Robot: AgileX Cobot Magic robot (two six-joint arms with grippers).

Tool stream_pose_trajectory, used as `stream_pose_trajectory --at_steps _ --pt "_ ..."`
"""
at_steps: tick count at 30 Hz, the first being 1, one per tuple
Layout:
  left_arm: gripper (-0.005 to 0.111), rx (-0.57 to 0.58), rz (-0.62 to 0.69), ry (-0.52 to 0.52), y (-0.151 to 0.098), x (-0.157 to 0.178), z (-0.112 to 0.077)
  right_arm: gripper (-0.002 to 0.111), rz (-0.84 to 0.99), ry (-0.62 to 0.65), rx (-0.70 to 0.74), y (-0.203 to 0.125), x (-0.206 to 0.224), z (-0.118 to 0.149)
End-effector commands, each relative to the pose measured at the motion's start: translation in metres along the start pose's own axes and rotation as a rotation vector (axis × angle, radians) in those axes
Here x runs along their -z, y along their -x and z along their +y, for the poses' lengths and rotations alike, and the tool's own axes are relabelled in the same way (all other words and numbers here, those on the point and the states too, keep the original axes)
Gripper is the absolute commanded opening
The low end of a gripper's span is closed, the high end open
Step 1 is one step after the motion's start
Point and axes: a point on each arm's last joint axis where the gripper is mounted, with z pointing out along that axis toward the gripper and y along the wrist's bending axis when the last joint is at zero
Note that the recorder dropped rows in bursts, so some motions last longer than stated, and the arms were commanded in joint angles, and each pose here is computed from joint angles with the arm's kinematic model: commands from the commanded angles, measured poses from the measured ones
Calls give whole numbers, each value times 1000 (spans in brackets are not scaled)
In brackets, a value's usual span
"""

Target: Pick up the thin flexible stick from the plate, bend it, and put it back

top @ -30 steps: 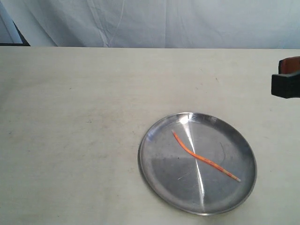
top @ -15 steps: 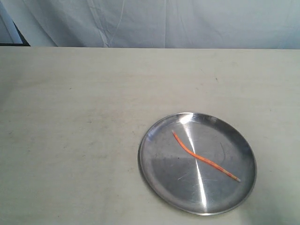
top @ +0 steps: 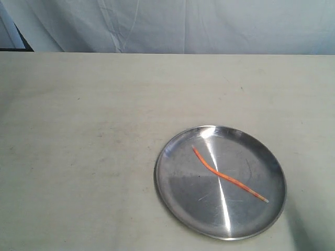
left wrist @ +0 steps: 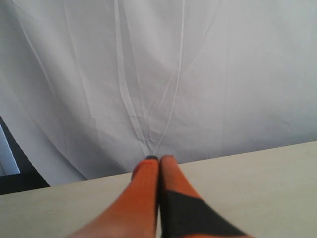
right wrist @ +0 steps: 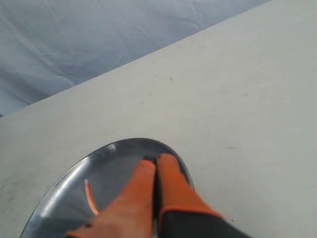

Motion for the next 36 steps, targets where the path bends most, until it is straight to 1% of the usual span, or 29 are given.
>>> stream_pose_trajectory --at_steps 1,17,21,22,25,26,27,30,32,34,36 --pt "0 6 -4 14 0 1 2 -1 -10 8 -4 -1 0 0" --pt "0 6 -6 10 1 2 1 -1 -10 12 -14 -1 0 0" --pt "0 5 -52 16 8 13 1 -1 -8 10 -14 -1 0 0" --pt "0 28 -74 14 11 19 0 -1 -8 10 -14 -1 0 0" --pt "0 240 -157 -56 24 43 -6 -1 -8 10 -14 -1 0 0" --pt "0 268 -190 -74 28 52 -7 -1 -8 10 -14 -1 0 0" --pt "0 328 -222 -99 32 63 -9 -1 -8 10 -14 -1 0 0" --pt "0 597 -302 -116 31 88 -7 -1 -7 9 -12 -1 0 0" --pt "0 779 -340 -99 20 100 -3 -1 -7 9 -12 -1 0 0" --pt "0 930 -350 -61 -1 105 2 -1 -3 6 -12 -1 0 0" --pt "0 1099 -343 1 -31 108 6 -1 -3 6 -12 -1 0 0"
